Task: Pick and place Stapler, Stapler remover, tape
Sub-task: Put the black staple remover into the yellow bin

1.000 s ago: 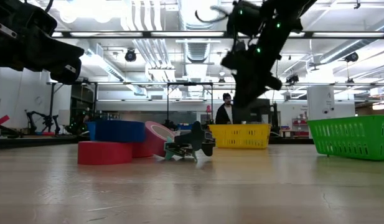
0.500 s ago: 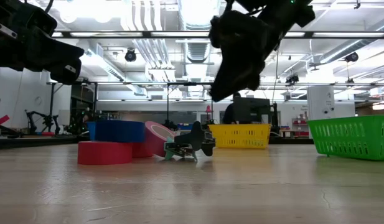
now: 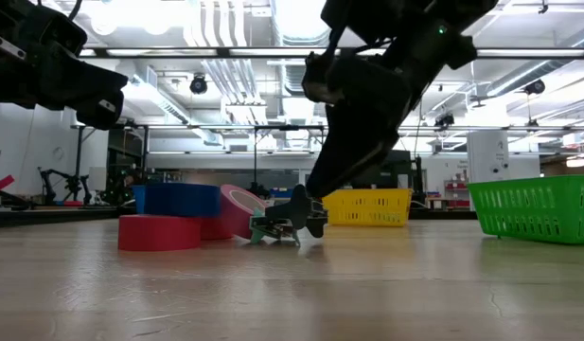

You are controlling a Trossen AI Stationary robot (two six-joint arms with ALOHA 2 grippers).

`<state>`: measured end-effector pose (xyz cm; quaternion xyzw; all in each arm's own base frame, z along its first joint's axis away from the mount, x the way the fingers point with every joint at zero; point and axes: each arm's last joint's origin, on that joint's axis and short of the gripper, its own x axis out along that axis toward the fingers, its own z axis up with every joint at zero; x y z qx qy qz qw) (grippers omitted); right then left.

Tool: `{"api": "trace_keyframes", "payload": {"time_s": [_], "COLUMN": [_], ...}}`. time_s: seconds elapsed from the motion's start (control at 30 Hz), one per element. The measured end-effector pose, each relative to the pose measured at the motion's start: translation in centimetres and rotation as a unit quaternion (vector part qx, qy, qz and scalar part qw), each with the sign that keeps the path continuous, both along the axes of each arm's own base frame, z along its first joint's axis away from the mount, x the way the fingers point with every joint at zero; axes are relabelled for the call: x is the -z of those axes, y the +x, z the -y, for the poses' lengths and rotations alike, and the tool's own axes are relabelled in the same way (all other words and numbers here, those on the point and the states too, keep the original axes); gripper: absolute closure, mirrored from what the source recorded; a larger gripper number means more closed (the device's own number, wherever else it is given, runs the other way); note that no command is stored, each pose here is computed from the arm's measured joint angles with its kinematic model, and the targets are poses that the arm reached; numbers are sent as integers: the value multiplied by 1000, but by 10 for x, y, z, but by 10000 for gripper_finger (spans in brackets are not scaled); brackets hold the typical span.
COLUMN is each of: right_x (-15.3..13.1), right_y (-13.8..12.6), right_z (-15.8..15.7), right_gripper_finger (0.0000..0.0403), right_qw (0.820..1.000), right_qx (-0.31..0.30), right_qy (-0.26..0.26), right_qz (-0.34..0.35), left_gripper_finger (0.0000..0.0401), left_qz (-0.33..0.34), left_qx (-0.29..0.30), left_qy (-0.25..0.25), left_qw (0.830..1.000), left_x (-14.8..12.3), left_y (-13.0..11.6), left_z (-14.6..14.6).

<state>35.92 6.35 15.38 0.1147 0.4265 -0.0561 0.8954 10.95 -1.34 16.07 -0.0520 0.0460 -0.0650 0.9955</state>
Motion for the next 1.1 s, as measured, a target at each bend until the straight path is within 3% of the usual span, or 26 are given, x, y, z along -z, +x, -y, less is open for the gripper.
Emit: {"api": "trace_keyframes", "payload": {"time_s": [0.73, 1.1], "right_x": [19, 19], "right_y": [3, 3], "right_z": [-7, -8], "right_gripper_finger": [314, 391], "right_qw": [999, 999], "right_qx": [12, -3], "right_qy": [31, 37], "right_qz": [-9, -11], "left_gripper_finger": [385, 385], "left_qz": [-11, -13], "left_qx": [0, 0], "left_qy": [1, 1], "left_qw": [1000, 1000], "left_x": [2, 3], "left_y": [0, 0], "left_z": [0, 0]}}
